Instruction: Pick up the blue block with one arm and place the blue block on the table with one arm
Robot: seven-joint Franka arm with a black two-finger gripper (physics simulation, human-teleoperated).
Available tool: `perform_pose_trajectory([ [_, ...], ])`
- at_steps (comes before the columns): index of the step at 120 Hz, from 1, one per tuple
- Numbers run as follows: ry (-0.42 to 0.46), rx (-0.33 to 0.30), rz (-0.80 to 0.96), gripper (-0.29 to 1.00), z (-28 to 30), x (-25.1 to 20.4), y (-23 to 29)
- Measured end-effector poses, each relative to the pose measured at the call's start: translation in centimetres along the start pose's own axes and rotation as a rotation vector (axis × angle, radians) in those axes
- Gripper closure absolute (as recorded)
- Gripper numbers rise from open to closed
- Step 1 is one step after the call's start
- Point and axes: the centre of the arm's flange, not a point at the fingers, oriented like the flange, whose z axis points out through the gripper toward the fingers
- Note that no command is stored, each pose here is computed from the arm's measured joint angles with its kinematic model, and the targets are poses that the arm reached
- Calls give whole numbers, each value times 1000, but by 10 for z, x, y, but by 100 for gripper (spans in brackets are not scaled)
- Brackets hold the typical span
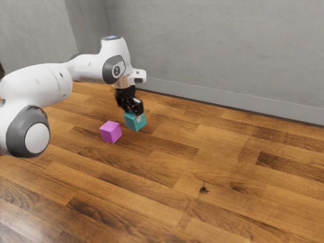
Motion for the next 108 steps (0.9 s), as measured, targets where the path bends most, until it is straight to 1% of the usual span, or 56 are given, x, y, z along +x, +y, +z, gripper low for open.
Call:
perform_pose_trajectory([
  [17,-21,-16,24,31,27,8,25],
  [31,-30,-22,20,31,39,9,28],
  [61,-28,-23,7,31,43,10,29],
  [74,-28,-25,3,20,43,10,29],
  [86,-26,-25,1,12,42,10,29],
  [93,-11,-18,0,9,27,10,29],
  [108,47,20,-12,5,-49,0,24],
])
